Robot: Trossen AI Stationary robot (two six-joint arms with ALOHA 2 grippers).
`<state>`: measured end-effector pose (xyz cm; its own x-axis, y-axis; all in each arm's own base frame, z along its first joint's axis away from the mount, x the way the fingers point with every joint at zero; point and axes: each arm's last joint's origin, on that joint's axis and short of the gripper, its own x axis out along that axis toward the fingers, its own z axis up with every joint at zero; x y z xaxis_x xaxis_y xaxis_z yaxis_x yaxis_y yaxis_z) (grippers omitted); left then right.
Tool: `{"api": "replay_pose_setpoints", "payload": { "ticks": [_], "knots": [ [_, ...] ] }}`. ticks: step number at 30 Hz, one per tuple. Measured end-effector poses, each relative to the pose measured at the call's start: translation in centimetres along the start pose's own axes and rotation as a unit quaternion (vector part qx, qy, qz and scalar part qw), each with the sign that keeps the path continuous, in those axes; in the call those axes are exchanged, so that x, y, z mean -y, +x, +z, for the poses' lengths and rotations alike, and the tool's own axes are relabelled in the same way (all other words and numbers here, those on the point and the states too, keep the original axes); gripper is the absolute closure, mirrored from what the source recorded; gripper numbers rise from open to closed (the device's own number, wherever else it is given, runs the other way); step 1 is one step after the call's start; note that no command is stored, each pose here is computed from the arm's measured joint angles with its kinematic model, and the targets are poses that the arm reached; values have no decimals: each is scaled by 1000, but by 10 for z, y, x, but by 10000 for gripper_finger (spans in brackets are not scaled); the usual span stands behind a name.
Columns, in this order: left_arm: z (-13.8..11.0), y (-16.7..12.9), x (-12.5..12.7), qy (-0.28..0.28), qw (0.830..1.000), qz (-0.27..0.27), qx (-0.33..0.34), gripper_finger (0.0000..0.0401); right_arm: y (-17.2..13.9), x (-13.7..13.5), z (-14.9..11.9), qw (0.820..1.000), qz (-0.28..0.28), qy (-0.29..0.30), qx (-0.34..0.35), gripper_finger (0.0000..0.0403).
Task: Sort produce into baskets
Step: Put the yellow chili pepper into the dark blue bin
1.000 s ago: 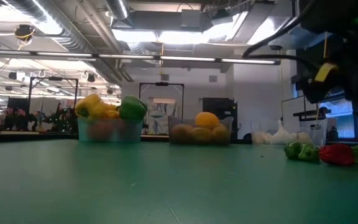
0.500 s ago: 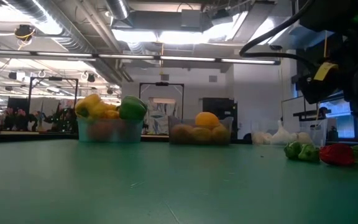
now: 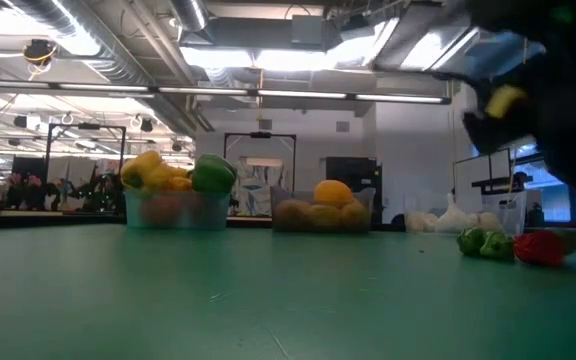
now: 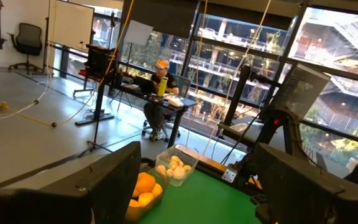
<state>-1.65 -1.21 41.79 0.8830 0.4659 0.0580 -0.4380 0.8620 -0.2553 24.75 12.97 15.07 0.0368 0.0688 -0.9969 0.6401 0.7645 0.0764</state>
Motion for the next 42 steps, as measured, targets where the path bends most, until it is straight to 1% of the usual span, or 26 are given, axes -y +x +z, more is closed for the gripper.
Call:
{"api": "replay_pose_setpoints", "payload": {
  "ticks": [4, 7, 9, 11, 14, 16, 18, 24, 26, 30, 34, 39, 42],
  "knots": [
    [0, 0, 0, 2, 1000, 0, 0, 93, -15, -10, 5, 1000, 11, -1, 15, 372],
    [0, 0, 0, 3, 1000, 0, 0, 93, -31, -24, 10, 998, 44, -2, 33, 380],
    [0, 0, 0, 4, 1000, 0, 0, 93, -44, -34, 14, 996, 66, -3, 59, 382],
    [0, 0, 0, 4, 1000, 0, 0, 93, -58, -46, 20, 989, 99, -1, 107, 383],
    [0, 0, 0, 3, 1000, 0, 0, 93, -81, -64, 30, 969, 154, -14, 192, 383],
    [0, 0, 0, 2, 1000, 0, 0, 93, -95, -75, 37, 948, 190, -30, 253, 383],
    [0, 0, 0, 2, 1000, 0, 0, 93, -105, -86, 45, 926, 215, -45, 306, 384],
    [0, 0, 0, 1, 1000, 0, 0, 93, -119, -119, 75, 880, 253, -111, 385, 384],
    [0, 0, 0, -1, 1000, 0, 0, 93, -121, -132, 87, 868, 259, -137, 401, 384],
    [0, 0, 0, -2, 1000, 0, 0, 93, -120, -158, 116, 854, 258, -175, 416, 384],
    [0, 0, 0, -10, 1000, 0, 0, 93, -118, -187, 141, 835, 278, -215, 423, 384],
    [0, 0, 0, -11, 1000, 0, 0, 93, -107, -221, 158, 809, 300, -255, 436, 384],
    [0, 0, 0, -11, 1000, 0, 0, 93, -98, -234, 164, 801, 312, -271, 434, 384]
  ]
}}
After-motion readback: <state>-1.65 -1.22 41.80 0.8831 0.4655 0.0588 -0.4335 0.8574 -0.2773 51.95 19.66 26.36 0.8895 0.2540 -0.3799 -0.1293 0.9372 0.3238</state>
